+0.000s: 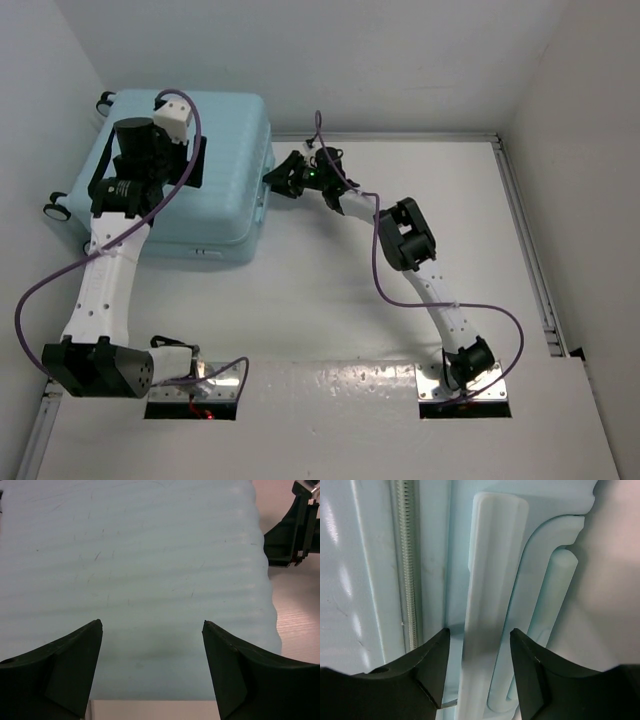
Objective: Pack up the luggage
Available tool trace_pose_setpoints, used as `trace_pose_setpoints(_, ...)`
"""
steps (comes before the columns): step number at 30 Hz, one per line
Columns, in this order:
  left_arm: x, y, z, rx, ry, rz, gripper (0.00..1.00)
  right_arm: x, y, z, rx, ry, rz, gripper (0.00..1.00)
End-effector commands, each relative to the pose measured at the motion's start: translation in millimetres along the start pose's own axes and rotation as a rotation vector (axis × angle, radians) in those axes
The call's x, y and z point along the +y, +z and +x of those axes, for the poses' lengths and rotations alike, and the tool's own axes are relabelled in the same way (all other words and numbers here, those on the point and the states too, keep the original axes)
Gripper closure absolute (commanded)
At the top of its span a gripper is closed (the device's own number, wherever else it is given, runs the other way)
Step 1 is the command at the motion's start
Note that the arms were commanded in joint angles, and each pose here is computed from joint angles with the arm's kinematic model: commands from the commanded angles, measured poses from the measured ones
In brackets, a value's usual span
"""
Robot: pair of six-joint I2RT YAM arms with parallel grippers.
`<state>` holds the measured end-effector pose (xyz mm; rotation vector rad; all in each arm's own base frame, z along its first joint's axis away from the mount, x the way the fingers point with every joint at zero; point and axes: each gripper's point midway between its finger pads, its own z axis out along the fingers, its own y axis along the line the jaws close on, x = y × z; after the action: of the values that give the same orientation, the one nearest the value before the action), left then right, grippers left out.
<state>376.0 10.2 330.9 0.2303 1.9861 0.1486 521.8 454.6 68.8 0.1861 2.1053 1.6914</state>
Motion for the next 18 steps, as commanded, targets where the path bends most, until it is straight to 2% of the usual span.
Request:
trace_pose_setpoints(1,15,-23,-10,-0.057,0.019,-0.067,0.15,7,24,22,0.009,-0.004,-0.014,0.49)
trace_pose_setpoints(2,17,-23,-9,-0.054,0.028,-0.077,0.15,8,28,27,0.011,-0.008,-0.017,0.49)
trace_pose_setpoints(5,22,-29,-5,-0.052,0.033,-0.099,0.14,8,35,36,0.024,-0.012,-0.021,0.65)
trace_pose_setpoints(6,23,-29,-2,-0.041,0.033,-0.107,0.14,1,33,38,0.026,-0.008,-0.011,0.80)
trace_pose_setpoints(8,32,-29,5,-0.019,0.027,-0.147,0.14,-3,27,37,0.022,-0.021,-0.010,1.00)
trace_pose_setpoints(10,49,-34,5,-0.015,-0.022,-0.218,0.11,-14,4,26,-0.004,-0.007,0.020,1.00)
trace_pose_setpoints(11,53,-28,10,0.004,-0.046,-0.228,0.11,14,-8,11,-0.028,-0.032,-0.013,1.00)
trace_pose_setpoints(12,60,-29,14,0.027,-0.072,-0.254,0.11,-24,-29,19,-0.024,0.001,0.054,1.00)
trace_pose_setpoints(18,92,-9,32,0.105,-0.290,-0.303,0.11,-32,-134,-6,-0.109,-0.003,0.134,1.00)
